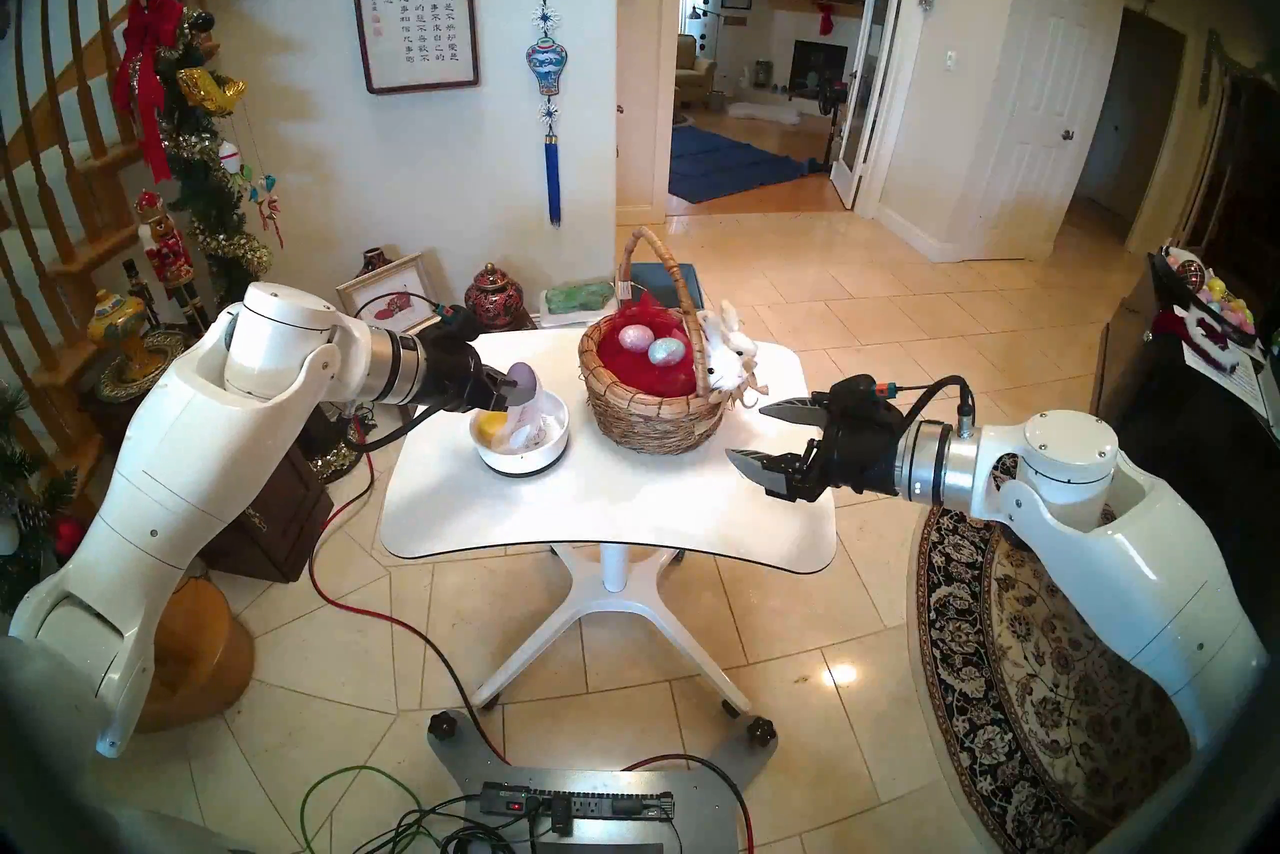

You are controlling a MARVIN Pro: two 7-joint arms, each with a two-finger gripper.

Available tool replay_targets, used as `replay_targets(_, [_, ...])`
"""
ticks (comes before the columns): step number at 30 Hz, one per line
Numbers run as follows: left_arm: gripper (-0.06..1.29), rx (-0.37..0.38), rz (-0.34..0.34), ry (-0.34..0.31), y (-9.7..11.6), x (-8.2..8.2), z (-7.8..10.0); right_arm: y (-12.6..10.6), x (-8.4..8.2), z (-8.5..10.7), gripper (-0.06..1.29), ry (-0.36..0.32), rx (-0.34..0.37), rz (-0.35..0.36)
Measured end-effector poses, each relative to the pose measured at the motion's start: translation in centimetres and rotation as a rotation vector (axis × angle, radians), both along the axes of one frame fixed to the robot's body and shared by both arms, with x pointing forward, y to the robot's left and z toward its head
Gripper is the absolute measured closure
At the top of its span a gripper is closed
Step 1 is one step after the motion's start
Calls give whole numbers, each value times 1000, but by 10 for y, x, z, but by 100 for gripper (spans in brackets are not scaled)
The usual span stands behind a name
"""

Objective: Put easter egg into basket

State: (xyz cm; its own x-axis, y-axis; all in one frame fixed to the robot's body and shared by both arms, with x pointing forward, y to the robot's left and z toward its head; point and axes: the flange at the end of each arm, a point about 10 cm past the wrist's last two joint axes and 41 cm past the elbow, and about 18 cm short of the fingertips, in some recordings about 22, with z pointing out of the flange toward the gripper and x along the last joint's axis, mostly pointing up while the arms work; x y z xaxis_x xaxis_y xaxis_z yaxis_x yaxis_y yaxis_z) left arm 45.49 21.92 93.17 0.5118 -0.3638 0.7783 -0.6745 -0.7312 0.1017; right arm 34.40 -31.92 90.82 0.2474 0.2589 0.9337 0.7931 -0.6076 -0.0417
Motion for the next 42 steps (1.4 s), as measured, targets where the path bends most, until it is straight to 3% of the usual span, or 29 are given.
replay_targets(12, [57, 54, -43, 31, -9, -7, -20, 0, 0, 0, -1, 0, 0, 0])
replay_targets(20, [44, 69, -45, 40, -10, -8, -26, 0, 0, 0, -1, 0, 0, 0])
replay_targets(25, [24, 67, -41, 43, -10, -7, -28, 0, 0, 0, -1, 0, 0, 0])
replay_targets(42, [32, 26, -55, 65, -17, -3, -29, 0, 0, 0, -1, 0, 0, 0])
